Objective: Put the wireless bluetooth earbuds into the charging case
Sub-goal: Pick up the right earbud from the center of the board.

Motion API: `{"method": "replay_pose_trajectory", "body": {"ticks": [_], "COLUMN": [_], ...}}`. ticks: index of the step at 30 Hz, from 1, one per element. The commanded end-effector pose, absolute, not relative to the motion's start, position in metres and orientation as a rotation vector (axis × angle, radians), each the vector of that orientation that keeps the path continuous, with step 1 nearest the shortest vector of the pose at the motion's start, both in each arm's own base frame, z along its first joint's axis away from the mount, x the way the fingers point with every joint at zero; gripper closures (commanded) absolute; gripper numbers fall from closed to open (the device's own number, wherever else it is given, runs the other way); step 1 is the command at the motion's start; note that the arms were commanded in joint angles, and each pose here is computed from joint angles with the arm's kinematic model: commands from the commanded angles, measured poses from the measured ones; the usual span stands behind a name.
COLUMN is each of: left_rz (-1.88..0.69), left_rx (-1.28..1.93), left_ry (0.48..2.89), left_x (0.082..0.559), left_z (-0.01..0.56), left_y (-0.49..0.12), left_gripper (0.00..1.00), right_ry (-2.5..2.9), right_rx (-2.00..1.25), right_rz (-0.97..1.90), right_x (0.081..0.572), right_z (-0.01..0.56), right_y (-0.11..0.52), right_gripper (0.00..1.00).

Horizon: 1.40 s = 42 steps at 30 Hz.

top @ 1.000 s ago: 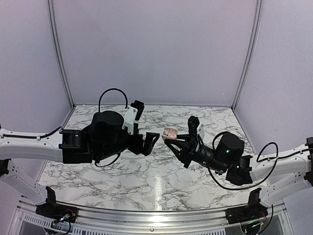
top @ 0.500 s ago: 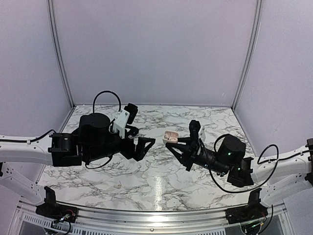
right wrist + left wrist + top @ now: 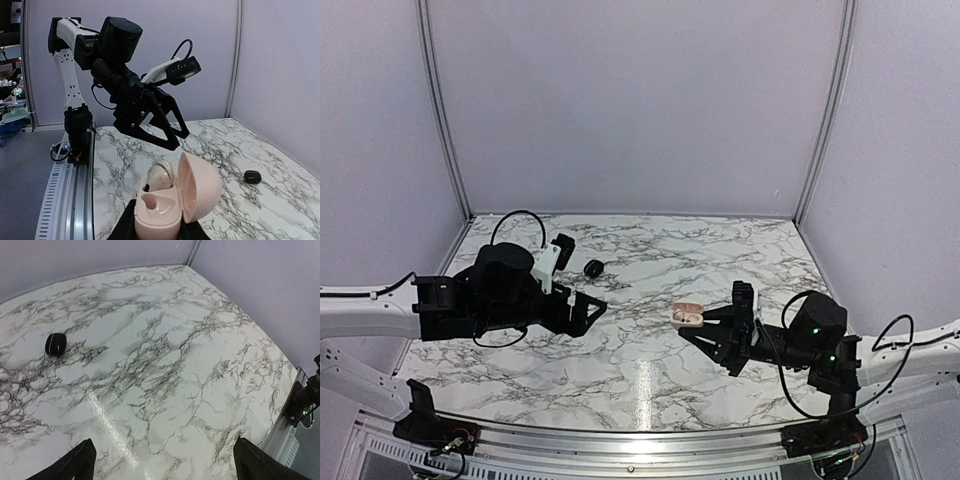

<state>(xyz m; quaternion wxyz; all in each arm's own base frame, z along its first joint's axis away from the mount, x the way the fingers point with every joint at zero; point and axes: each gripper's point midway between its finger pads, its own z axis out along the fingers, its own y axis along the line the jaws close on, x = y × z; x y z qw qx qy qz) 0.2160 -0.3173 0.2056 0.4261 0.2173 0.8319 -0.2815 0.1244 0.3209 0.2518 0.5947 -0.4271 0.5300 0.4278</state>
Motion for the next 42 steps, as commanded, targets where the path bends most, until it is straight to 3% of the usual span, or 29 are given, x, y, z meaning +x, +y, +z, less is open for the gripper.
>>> {"method": "replay_pose_trajectory", "body": {"ticks": [1,7,12,15,20,29,42], "left_rz": [-0.667,-0.562,-0.438,-0.308,-0.113,-0.071,0.009], "left_rx": [0.531,0.558,0.685,0.808,0.97,1.105,1.175], "left_ry": [2.304,2.518,2.662,2.739,2.802,2.835,2.831], "left_x": [0.191,0.163,0.149,0.142,0.143,0.139,0.144], "left_z": [0.159,0.109,0.081,0.068,0.051,0.041,0.026], "left_y": [-0.289,-0.257,-0.25,-0.248,-0.245,-0.258,-0.259], "left_gripper": [0.01,0.06,0.29,0.37,0.43,0.58,0.64], "right_ry": [1.24,1.272,1.295,1.303,1.303,1.308,1.329], "right_rx": [-1.076,-1.068,-1.06,-1.05,-1.04,-1.025,-1.001], "right_rz": [1.03,1.037,1.043,1.043,1.035,1.022,1.029], "right_x": [0.11,0.111,0.111,0.112,0.112,0.114,0.116], "right_z": [0.243,0.238,0.236,0.235,0.237,0.237,0.235], "right_y": [0.323,0.32,0.32,0.318,0.315,0.31,0.309], "right_gripper": [1.0,1.0,1.0,1.0,1.0,1.0,1.0]}}
